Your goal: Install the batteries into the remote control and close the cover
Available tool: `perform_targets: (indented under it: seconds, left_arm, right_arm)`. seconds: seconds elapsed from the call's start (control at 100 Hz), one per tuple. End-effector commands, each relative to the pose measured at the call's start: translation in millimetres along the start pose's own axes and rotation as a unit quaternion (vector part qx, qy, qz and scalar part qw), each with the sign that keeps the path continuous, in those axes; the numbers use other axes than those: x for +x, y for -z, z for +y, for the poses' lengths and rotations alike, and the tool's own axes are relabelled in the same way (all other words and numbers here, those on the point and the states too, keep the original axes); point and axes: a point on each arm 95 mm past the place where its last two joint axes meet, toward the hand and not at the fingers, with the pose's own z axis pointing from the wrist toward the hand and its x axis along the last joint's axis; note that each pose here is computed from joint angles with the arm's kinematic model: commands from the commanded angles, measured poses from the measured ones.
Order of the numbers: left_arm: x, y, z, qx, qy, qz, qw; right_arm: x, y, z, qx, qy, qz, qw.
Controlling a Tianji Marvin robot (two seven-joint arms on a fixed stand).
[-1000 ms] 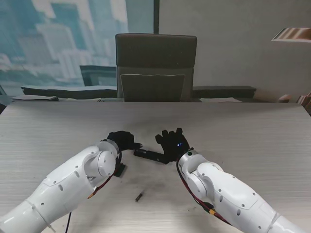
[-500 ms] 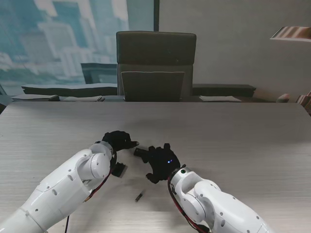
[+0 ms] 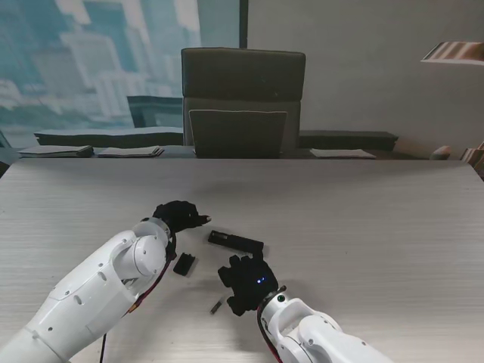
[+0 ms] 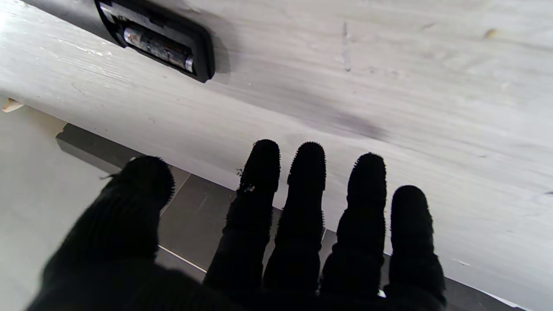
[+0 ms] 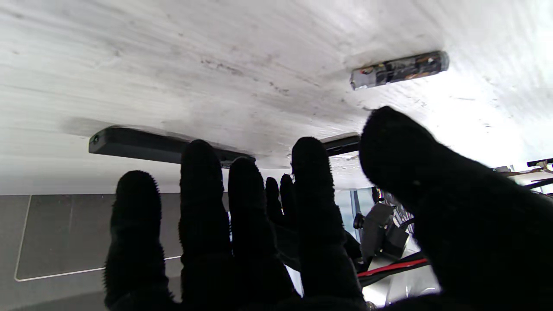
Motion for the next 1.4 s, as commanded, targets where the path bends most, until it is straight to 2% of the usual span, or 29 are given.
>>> perform_targets:
  seconds: [0.0,0.28,0.65,1.16,1.39]
  left_arm:
    - [1.0,2.6,2.6,-0.007,0.003,-0.001,1.0]
    - [-2.3,6.6,3.0,0.0,0.007,-0.002,1.0]
    - [-5.9,7.6,2.4,-0.001,0.01,-0.004,0.9999]
    - [-8.1,5.5,2.2,0.0,0.018,-0.009,0.9998]
    - [-8.0,6.7,2.0,0.001,0.018,-0.01,0.9998]
  right_arm:
    - [9.0,3.8,-0.5,0.007,-0.001,0.006,1.0]
    - [21.5,-1.9,-2.6,0.02,-0.002,0.008,0.9998]
    - [22.5,-7.6,-13.2,0.028,-0.005,0.052,0.9983]
    - [18.0,-26.6,-36.7,0.05,0.005,0.047,0.9976]
    - [9.3,-34.2,-41.9,0.07,0.024,0.023,0.997]
